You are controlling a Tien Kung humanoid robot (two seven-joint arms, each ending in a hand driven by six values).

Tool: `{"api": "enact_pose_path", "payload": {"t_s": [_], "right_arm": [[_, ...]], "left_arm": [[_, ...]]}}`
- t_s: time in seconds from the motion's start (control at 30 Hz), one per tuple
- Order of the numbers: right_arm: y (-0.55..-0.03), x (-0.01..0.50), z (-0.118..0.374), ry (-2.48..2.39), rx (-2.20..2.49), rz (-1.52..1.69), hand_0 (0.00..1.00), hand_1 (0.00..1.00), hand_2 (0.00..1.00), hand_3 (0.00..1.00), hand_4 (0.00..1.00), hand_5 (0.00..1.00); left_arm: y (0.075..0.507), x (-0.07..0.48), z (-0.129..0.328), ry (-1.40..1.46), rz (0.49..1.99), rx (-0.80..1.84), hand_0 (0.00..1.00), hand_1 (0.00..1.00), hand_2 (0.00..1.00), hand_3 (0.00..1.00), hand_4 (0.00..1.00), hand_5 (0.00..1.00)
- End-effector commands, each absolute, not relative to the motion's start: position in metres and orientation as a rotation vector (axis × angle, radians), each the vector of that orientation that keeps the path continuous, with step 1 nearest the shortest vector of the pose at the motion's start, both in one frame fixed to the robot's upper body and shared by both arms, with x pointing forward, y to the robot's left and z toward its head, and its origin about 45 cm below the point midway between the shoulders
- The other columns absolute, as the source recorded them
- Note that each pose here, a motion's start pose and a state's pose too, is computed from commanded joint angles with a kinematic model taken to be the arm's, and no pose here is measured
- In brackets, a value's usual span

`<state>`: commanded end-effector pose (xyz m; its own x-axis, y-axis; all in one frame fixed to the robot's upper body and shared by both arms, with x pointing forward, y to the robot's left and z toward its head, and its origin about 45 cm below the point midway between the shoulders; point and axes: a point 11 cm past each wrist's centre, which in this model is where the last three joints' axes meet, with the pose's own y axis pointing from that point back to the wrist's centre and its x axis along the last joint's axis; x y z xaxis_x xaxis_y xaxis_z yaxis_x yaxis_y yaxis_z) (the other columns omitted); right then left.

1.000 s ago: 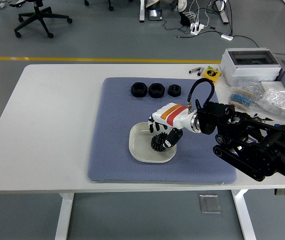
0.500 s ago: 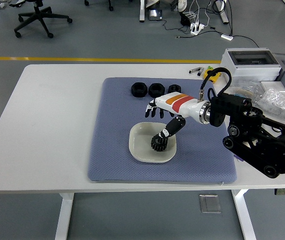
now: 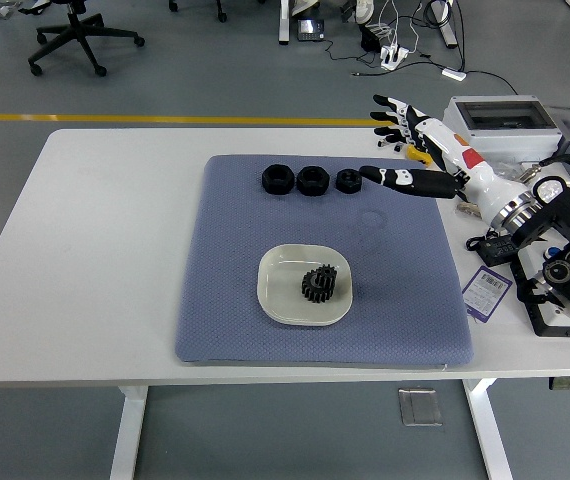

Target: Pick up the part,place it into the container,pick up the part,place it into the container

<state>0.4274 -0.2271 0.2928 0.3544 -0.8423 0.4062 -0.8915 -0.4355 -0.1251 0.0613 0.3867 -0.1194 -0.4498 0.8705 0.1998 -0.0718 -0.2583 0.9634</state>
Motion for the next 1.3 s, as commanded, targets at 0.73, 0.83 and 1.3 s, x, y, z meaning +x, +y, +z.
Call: {"api": "enact_pose_path", "payload": {"t_s": [0.73, 0.83, 1.3], "right_arm": [[-0.289, 0.387, 0.224, -2.084, 2.447, -0.015, 0.879, 0.823, 0.853, 0.895, 0.998, 0.875], [-0.288, 0.383, 0.219, -2.078, 2.448, -0.055, 0.879, 0.823, 0.853, 0.895, 0.998, 0.875], [-0.295, 0.371, 0.203, -2.088, 2.407, -0.139, 0.877, 0.822, 0.852, 0.885, 0.998, 0.904]], "left_arm": [[0.386, 0.058, -0.12, 1.288, 1.746, 1.071, 0.932, 0.924, 0.895, 0.601, 0.548, 0.694], [0.387, 0.057, -0.12, 1.284, 1.728, 1.091, 0.932, 0.924, 0.895, 0.601, 0.548, 0.694], [0.388, 0.057, -0.119, 1.259, 1.676, 1.148, 0.92, 0.903, 0.888, 0.598, 0.541, 0.707]]}}
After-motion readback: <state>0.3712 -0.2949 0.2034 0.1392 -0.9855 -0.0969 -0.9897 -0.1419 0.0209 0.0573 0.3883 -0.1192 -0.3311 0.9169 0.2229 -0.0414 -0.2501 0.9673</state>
